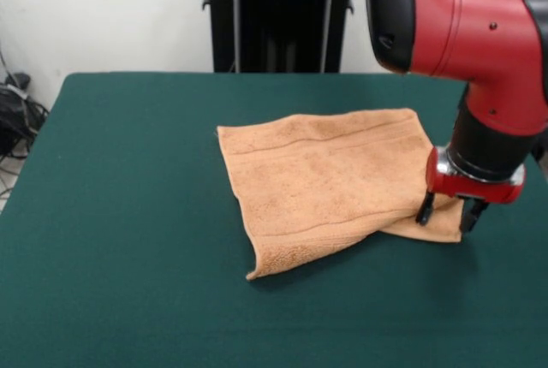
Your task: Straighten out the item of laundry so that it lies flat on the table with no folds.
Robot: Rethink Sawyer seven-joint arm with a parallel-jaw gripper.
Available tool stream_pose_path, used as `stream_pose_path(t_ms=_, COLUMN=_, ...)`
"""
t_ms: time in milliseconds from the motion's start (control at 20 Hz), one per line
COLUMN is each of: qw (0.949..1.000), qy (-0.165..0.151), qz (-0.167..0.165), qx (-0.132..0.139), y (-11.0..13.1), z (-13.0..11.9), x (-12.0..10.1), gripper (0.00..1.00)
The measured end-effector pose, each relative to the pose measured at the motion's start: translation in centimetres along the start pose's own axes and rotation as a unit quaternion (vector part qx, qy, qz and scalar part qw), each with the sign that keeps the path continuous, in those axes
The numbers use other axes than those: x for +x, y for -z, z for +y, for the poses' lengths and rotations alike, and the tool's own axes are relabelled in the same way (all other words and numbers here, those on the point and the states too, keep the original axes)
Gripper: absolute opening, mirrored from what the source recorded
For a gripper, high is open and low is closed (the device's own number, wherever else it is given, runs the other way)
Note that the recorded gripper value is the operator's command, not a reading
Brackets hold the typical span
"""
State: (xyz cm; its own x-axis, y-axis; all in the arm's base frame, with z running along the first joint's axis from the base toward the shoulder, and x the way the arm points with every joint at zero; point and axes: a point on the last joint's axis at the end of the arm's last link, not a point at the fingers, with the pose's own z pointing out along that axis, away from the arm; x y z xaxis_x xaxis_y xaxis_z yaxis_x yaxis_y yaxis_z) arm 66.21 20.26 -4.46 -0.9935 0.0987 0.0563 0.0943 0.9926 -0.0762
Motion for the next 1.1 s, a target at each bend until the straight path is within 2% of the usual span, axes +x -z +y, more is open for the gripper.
stream_pose_path(t_ms=550, qw=1.0, qy=0.0, qz=0.006, qx=0.002, y=-0.9, z=-0.1, x=0.4, gripper=1.0)
stream_pose_path(t_ms=1100, qw=1.0, qy=-0.002, qz=0.005, qx=-0.001, y=-1.0, z=-0.3, x=-0.1, gripper=1.0)
